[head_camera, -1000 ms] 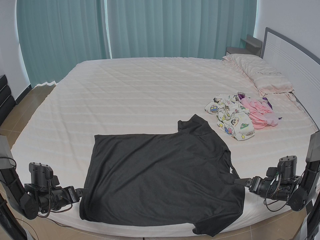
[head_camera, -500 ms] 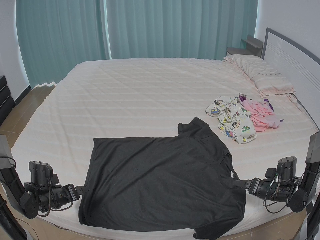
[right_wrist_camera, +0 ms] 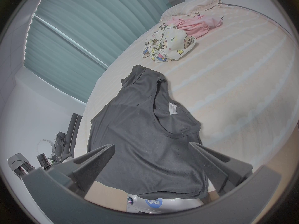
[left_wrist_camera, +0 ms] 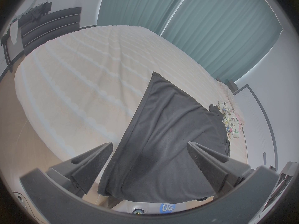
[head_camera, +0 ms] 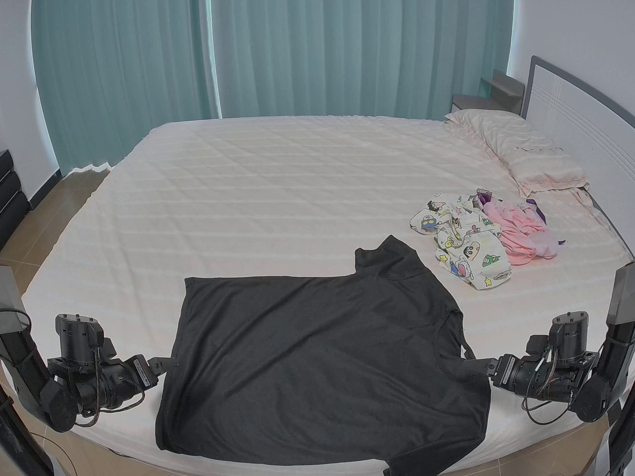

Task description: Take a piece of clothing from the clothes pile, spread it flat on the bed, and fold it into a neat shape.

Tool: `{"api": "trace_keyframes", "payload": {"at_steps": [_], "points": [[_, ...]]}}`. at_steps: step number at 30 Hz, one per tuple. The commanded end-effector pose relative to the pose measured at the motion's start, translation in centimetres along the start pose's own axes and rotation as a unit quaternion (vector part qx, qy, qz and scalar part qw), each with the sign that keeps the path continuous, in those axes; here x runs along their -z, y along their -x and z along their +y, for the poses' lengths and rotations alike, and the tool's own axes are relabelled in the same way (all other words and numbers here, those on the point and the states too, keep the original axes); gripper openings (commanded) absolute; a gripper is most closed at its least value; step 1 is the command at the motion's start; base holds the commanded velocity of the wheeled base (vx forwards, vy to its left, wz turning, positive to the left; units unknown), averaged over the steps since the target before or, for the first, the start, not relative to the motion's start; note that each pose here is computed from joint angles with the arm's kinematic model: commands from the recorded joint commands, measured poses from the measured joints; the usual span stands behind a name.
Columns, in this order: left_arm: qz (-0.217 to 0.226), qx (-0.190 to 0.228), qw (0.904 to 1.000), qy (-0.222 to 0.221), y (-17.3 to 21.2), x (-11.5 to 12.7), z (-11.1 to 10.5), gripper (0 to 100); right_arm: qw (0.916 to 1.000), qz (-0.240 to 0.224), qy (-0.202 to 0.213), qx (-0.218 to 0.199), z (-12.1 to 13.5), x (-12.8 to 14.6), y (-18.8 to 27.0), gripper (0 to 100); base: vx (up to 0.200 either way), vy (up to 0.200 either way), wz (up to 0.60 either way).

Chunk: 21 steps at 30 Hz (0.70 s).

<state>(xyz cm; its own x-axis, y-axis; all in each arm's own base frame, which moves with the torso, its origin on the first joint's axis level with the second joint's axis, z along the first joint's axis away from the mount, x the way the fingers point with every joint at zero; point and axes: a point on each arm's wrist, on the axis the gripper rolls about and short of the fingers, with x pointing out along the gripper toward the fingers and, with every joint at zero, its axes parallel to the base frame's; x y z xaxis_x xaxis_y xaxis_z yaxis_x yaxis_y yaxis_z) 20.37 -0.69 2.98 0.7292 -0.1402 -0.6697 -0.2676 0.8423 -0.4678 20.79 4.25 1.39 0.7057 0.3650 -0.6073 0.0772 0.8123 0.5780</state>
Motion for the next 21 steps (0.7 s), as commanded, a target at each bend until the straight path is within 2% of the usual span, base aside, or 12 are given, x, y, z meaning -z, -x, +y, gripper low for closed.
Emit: {"api": "trace_keyframes", "payload": {"at_steps": [1, 10, 19, 21], "points": [[0.000, -0.001, 1.0000, 0.001, -0.12, -0.04, 0.03, 100, 1.0000, 0.001, 0.000, -0.001, 0.07, 0.07, 0.02, 100, 0.000, 0.200, 0.00], [0.000, -0.004, 1.0000, 0.006, -0.50, -0.23, 0.16, 100, 1.0000, 0.001, 0.001, -0.001, 0.07, 0.08, 0.06, 100, 0.000, 0.200, 0.00], [-0.001, -0.004, 1.0000, 0.008, -0.62, -0.33, 0.11, 100, 1.0000, 0.004, 0.003, -0.003, 0.18, 0.22, 0.07, 100, 0.000, 0.000, 0.00], [0.000, -0.003, 1.0000, 0.007, -0.65, -0.30, 0.10, 100, 1.0000, 0.006, 0.003, -0.003, 0.21, 0.28, 0.04, 100, 0.200, 0.000, 0.00]]}}
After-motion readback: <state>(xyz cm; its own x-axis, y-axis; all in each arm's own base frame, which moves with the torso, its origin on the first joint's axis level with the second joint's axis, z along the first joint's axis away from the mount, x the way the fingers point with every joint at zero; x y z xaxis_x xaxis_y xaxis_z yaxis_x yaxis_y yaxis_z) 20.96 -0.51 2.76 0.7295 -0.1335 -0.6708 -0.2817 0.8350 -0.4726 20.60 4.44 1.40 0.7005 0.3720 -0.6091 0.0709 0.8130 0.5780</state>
